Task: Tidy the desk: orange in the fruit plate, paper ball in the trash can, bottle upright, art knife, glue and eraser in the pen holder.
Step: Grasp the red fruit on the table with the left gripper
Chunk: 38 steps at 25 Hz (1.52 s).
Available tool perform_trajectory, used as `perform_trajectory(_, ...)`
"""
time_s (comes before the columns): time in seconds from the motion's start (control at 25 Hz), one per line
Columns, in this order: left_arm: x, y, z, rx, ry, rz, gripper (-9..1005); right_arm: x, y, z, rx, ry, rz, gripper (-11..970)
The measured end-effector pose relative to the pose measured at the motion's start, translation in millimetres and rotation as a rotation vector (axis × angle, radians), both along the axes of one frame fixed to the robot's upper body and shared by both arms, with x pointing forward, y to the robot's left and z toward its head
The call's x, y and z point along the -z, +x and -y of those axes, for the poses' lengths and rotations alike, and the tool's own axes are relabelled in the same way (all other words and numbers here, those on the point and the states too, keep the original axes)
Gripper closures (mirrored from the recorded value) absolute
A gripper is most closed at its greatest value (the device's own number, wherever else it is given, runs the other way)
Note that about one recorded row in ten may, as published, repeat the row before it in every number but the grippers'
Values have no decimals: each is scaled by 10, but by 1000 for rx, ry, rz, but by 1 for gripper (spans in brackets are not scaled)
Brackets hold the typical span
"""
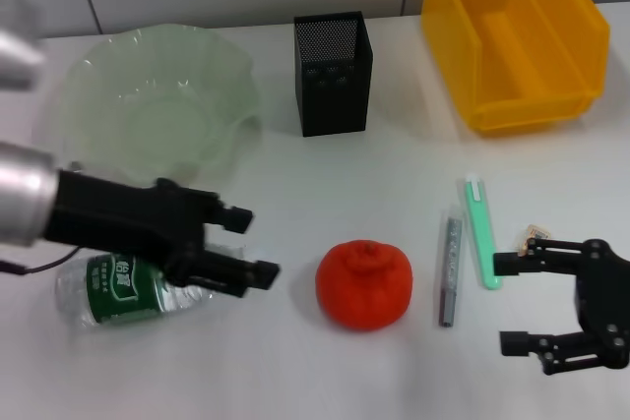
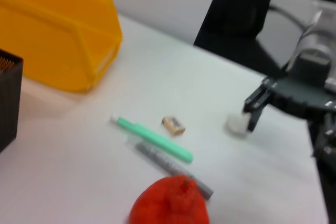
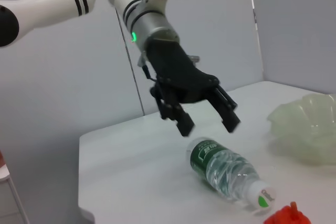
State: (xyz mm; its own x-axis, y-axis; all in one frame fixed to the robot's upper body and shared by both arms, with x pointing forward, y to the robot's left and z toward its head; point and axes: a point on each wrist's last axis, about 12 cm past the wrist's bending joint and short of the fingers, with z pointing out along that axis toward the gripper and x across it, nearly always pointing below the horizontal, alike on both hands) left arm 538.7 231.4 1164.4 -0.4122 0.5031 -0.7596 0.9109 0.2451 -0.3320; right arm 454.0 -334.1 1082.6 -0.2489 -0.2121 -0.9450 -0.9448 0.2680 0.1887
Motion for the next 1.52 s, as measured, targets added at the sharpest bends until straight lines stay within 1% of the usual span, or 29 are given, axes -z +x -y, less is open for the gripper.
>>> perform_trajectory(0.04, 0, 0, 0, 0, 0, 0, 249, -10, -14, 22, -1, -2, -2, 119)
perform_trajectory(0.12, -5, 82, 316, -14, 124, 7, 252, -22, -38, 46, -10, -4, -9, 119)
perform_trajectory(0.2, -5, 82, 316, -14, 124, 7, 255, -26, -56, 59, -19, -9, -18, 119)
perform_trajectory(0.24, 23, 116, 482, -7, 180, 17, 257, -25, -64, 62, -24, -12, -23, 119)
perform_trajectory(0.28, 23, 116, 482, -7, 180, 17, 258, -24, -70, 64, -29, -15, -28, 119)
perform_trajectory(0.32, 48, 131, 589, -5, 196, 27, 260, -22, -76, 63, -35, -17, -33, 119)
perform_trajectory(0.36, 58, 138, 635, -8, 201, 32, 261, -21, -80, 62, -40, -20, -38, 119)
perform_trajectory(0.4, 58, 138, 635, -8, 201, 32, 263, -21, -84, 63, -44, -22, -42, 119)
perform_trajectory(0.44, 76, 139, 713, -10, 210, 44, 264, -26, -86, 70, -46, -26, -43, 119)
perform_trajectory(0.64, 120, 116, 852, -4, 219, 61, 271, -65, -93, 149, -5, -45, -34, 119)
perform_trajectory(0.76, 141, 105, 888, 0, 223, 65, 276, -85, -90, 181, 12, -53, -36, 119)
perform_trajectory(0.84, 232, 55, 1004, 12, 240, 77, 279, -118, -86, 222, 30, -66, -36, 119)
perform_trajectory(1.04, 274, 29, 1097, 1, 242, 92, 286, -128, -97, 259, 50, -79, -39, 120)
perform_trajectory(1.24, 294, 56, 1133, -30, 236, 117, 293, -114, -117, 265, 60, -77, -42, 120)
perform_trajectory(1.52, 348, 65, 1147, -39, 244, 138, 303, -99, -138, 269, 65, -78, -43, 120)
